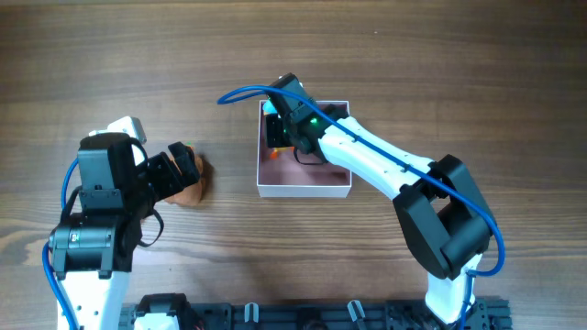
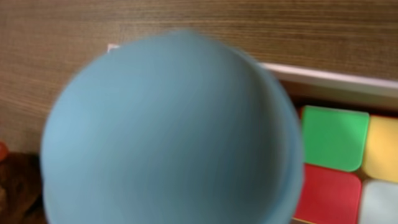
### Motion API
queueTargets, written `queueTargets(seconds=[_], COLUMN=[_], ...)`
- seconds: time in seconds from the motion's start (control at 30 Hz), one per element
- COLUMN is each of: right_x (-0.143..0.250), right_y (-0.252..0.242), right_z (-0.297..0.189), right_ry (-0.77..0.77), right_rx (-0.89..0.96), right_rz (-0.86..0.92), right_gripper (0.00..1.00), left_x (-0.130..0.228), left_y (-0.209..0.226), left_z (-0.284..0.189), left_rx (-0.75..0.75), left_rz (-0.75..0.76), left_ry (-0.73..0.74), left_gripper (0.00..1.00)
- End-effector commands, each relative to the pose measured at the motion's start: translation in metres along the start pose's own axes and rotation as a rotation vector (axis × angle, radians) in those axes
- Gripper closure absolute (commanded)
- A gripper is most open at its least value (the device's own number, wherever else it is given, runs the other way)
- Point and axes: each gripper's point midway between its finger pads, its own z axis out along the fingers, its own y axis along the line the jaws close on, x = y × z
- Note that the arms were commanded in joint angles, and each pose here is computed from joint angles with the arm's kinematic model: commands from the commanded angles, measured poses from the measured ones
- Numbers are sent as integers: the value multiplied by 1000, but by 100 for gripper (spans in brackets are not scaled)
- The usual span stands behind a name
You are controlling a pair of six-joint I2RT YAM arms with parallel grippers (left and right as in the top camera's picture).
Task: Pack container
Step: 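Lower the duck into the box and release it, then grasp the brown plush bag with the left gripper and place it in box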
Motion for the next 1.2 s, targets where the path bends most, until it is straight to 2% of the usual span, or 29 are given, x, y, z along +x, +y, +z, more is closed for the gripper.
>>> queueTargets(seconds=[0.0, 0.57, 0.67, 0.83, 0.87, 0.93, 1.03, 1.17], right_x=[-3, 1, -22, -79, -81, -74, -44, 0], right_y=[10, 11, -1, -47, -62, -104, -174, -242], right_z=[0, -6, -53, -191, -213, -252, -294, -317], right_ry=[7, 28, -29, -228, -252, -266, -216, -102], right_rx=[-46, -50, 11, 74, 91, 155, 282, 412], right_rz=[3, -32, -62, -26, -4, 80, 250, 436], right_gripper=[46, 49, 38, 9, 8, 1, 0, 0], left_x=[-8, -8, -7, -4, -3, 2, 2, -14], left_y=[-1, -1, 0, 2, 3, 6, 14, 16], left_z=[-5, -5, -5, -6, -6, -9, -16, -22], left_rx=[-1, -1, -3, -14, -18, -30, -89, -142], left_rz=[5, 5, 4, 5, 4, 2, 3, 33], left_ry=[-26, -25, -22, -14, -7, 14, 30, 36], left_gripper=[0, 0, 0, 0, 0, 0, 0, 0])
